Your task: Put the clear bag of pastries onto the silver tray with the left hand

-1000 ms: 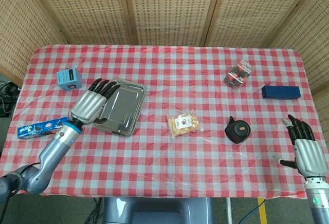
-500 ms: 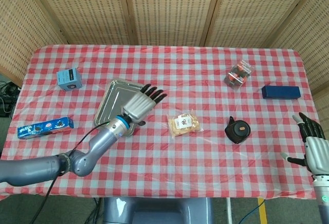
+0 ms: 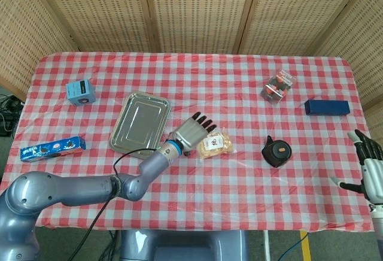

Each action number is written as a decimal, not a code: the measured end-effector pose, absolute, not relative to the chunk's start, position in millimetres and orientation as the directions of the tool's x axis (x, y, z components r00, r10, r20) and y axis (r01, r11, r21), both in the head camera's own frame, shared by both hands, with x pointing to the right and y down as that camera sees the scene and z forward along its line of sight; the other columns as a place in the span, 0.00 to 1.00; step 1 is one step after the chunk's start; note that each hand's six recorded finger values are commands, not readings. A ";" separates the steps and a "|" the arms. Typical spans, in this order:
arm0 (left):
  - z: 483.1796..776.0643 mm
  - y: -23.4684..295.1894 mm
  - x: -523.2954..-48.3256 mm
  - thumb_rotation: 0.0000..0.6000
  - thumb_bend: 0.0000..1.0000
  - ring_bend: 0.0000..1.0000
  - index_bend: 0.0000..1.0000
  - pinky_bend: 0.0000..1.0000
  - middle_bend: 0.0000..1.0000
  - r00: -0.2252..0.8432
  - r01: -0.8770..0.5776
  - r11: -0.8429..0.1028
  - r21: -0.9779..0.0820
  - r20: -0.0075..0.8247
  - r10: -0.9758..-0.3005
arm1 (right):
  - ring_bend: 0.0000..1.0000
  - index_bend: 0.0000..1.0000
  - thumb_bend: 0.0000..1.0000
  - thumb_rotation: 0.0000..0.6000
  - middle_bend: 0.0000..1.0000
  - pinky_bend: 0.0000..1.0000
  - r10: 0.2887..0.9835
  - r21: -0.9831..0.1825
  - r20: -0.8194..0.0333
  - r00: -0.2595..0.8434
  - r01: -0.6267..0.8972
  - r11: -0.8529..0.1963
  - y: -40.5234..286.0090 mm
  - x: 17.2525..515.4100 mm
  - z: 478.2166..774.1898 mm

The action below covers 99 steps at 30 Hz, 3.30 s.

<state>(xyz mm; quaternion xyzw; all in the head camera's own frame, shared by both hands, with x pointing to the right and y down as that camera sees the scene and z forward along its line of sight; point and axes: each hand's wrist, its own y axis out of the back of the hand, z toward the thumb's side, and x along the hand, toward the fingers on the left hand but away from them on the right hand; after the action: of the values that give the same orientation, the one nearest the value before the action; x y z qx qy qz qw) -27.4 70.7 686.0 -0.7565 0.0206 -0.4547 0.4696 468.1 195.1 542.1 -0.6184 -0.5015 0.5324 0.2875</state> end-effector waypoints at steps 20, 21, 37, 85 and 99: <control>709.7 83.3 23.8 1.00 0.15 0.00 0.01 0.07 0.00 0.559 0.501 -0.526 -0.687 0.721 -0.410 | 0.00 0.00 0.05 1.00 0.00 0.00 0.932 -0.883 -0.350 -0.091 0.365 -0.296 191.8 480.6 533.0; 710.9 83.4 24.0 1.00 0.21 0.00 0.04 0.12 0.00 0.557 0.505 -0.521 -0.688 0.721 -0.412 | 0.00 0.00 0.05 1.00 0.00 0.00 0.933 -0.883 -0.347 -0.090 0.367 -0.293 191.7 480.8 532.1; 710.8 78.7 24.7 1.00 0.42 0.18 0.42 0.35 0.20 0.600 0.449 -0.420 -0.789 0.614 -0.513 | 0.00 0.00 0.05 1.00 0.00 0.00 0.942 -0.884 -0.329 -0.071 0.373 -0.280 191.9 478.2 528.2; 686.3 34.3 -263.9 1.00 0.42 0.18 0.45 0.35 0.20 0.305 0.273 -0.503 -0.820 0.570 -0.763 | 0.00 0.00 0.05 1.00 0.00 0.00 0.955 -0.911 -0.295 0.020 0.296 -0.288 202.3 440.2 519.3; 728.3 54.7 -235.7 1.00 0.15 0.00 0.05 0.03 0.00 0.309 0.283 -0.572 -0.770 0.638 -0.705 | 0.00 0.00 0.05 1.00 0.00 0.00 0.954 -0.910 -0.299 0.034 0.291 -0.296 204.3 436.0 521.0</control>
<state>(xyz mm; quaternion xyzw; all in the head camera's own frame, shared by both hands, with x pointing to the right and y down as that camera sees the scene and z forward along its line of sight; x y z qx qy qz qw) -235.7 54.7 728.3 -0.6816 0.1549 -0.5670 0.4358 436.0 204.3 521.0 -0.6358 -0.4893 0.4936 0.3358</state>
